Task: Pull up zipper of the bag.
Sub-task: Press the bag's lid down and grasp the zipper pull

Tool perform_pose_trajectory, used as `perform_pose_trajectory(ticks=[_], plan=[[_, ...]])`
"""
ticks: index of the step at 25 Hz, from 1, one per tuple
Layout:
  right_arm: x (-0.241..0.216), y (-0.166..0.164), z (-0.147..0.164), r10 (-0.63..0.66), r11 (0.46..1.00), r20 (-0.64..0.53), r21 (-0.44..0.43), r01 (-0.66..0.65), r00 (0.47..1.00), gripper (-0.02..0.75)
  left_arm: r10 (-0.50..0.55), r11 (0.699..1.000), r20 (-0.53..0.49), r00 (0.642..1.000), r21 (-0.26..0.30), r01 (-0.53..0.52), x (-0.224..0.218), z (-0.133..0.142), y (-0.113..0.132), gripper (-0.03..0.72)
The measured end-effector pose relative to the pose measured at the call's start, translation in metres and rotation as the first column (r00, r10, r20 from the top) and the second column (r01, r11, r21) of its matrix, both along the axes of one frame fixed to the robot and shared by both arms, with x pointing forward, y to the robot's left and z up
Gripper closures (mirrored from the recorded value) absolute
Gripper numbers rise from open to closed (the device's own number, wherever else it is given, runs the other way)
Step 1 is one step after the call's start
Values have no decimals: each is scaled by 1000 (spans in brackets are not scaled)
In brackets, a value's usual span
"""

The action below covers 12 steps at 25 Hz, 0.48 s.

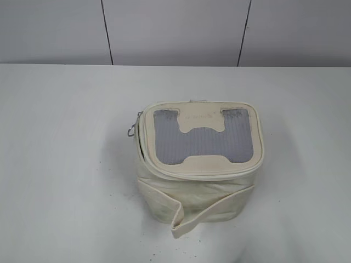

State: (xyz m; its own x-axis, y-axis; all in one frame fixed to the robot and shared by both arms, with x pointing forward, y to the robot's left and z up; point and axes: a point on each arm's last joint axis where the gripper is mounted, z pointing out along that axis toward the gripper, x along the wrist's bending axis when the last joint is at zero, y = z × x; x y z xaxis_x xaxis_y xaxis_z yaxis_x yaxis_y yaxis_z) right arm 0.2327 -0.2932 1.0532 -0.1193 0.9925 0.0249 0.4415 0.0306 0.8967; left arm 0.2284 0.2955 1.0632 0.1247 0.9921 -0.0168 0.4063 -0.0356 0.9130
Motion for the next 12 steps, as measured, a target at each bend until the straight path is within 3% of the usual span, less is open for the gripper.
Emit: perform_pose_trajectory(ticks=[12], plan=[[0, 0, 0, 0, 1000, 0, 0, 0, 1000, 155, 0, 1000, 0, 1000, 0, 0, 0, 0, 0, 447]])
